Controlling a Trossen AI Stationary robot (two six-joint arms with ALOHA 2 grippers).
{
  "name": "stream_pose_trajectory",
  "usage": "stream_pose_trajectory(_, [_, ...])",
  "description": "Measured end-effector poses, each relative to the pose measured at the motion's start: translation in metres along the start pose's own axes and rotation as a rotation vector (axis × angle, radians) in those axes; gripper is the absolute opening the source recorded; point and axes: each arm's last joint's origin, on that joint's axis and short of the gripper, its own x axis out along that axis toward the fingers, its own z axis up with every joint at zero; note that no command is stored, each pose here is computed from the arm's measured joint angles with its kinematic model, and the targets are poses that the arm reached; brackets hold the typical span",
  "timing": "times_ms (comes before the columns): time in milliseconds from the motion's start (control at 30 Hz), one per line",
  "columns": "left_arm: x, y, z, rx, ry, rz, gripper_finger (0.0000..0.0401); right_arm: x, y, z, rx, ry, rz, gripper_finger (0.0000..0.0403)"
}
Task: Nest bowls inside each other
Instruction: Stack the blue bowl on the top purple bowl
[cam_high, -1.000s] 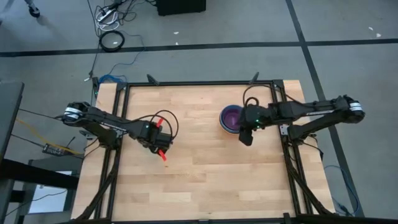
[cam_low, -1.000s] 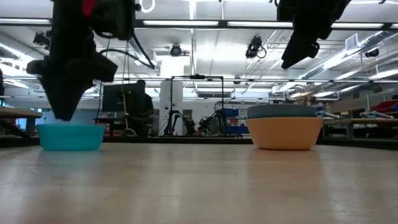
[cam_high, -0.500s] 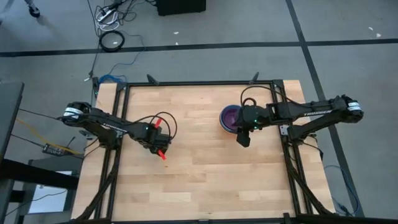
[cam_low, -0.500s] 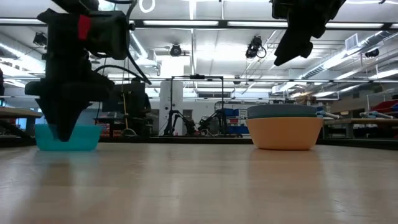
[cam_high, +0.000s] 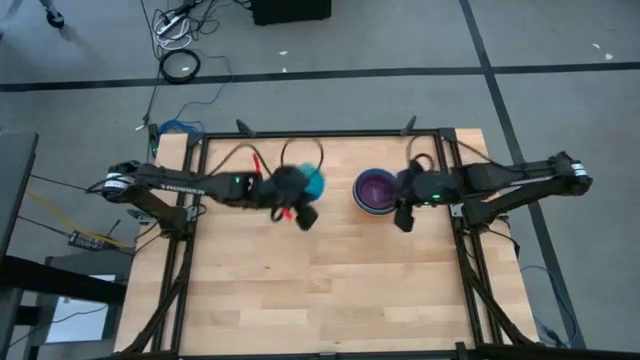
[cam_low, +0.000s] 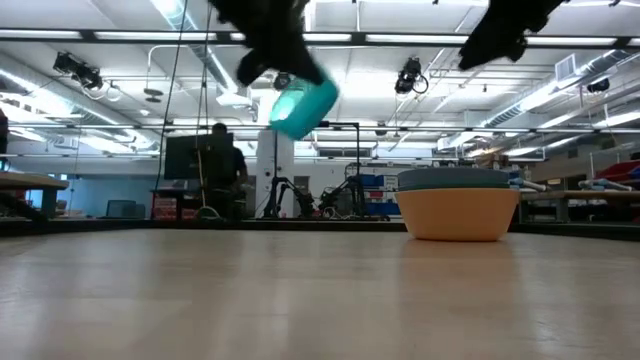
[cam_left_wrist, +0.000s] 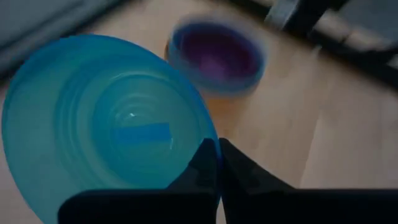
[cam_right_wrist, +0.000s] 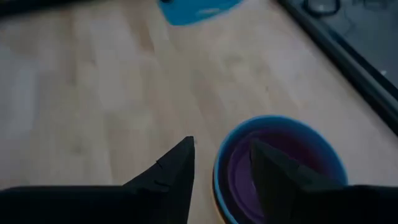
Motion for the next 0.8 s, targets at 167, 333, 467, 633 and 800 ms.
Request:
stream_pose_trajectory(167, [0.025,0.009,0.045,0.048,-0.071,-0.128,0.0003,-0.049,-0.007,-0.008,0.086,-0.125,0.094,0.0132])
stream_pose_trajectory(333, [0.074,0.007,0.069,0.102,-0.059,-0.216,0.0003,-0.079,-0.011,-0.016,0.116,-0.198,0.229,0.0132])
stream_pose_trajectory(467, [0.112,-0.002,0.079,0.13,-0.017,-0.297,0.0003,-0.087,-0.007,-0.018,0.098,-0.219,0.302,0.0132])
stream_pose_trajectory(633, [0.144,-0.012,0.079,0.154,0.076,-0.304,0.0003,-0.091,-0.003,-0.016,0.087,-0.253,0.349,0.013])
stream_pose_trajectory(800, [0.164,-0.017,0.074,0.155,0.13,-0.307,0.0003,-0.09,-0.002,-0.016,0.066,-0.254,0.346,0.013])
